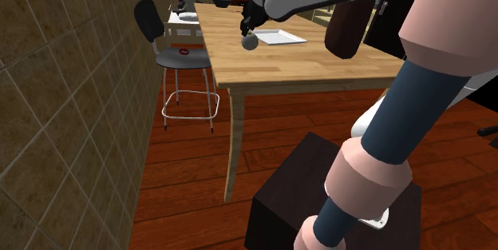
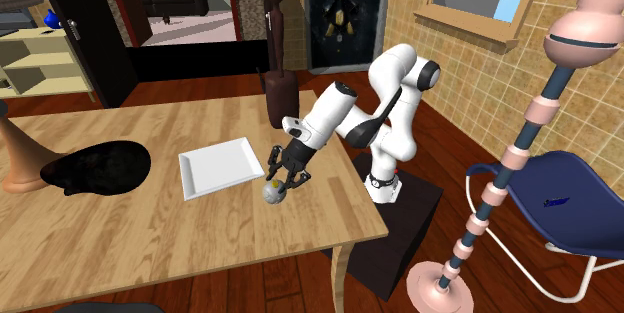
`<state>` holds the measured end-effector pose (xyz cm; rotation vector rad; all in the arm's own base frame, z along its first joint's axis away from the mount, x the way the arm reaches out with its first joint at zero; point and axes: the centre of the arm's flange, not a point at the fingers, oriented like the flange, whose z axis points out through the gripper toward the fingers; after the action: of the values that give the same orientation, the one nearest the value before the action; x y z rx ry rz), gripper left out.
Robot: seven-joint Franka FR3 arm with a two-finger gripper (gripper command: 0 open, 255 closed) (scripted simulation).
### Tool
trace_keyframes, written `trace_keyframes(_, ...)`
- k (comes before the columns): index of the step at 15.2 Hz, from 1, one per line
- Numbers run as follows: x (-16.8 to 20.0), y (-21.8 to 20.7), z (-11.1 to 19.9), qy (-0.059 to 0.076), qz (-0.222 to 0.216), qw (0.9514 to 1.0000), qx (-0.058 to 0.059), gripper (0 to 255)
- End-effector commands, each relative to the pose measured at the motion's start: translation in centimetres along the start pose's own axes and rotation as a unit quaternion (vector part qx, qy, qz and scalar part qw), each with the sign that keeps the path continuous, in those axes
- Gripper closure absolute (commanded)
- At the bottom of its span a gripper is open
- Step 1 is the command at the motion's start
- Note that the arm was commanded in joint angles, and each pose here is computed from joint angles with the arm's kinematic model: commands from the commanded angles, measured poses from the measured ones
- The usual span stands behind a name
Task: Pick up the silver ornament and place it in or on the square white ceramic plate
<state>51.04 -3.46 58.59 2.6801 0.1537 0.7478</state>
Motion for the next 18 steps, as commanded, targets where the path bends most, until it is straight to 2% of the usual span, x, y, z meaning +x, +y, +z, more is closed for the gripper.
trace_keyframes(1,0.4,0.3,-0.6,-0.002,0.0,1.0,0.0,255)
trace_keyframes(15,3.9,3.0,-6.5,-0.002,0.0,1.0,0.0,255)
trace_keyframes(18,3.8,5.6,-5.8,-0.002,0.0,1.0,0.0,255)
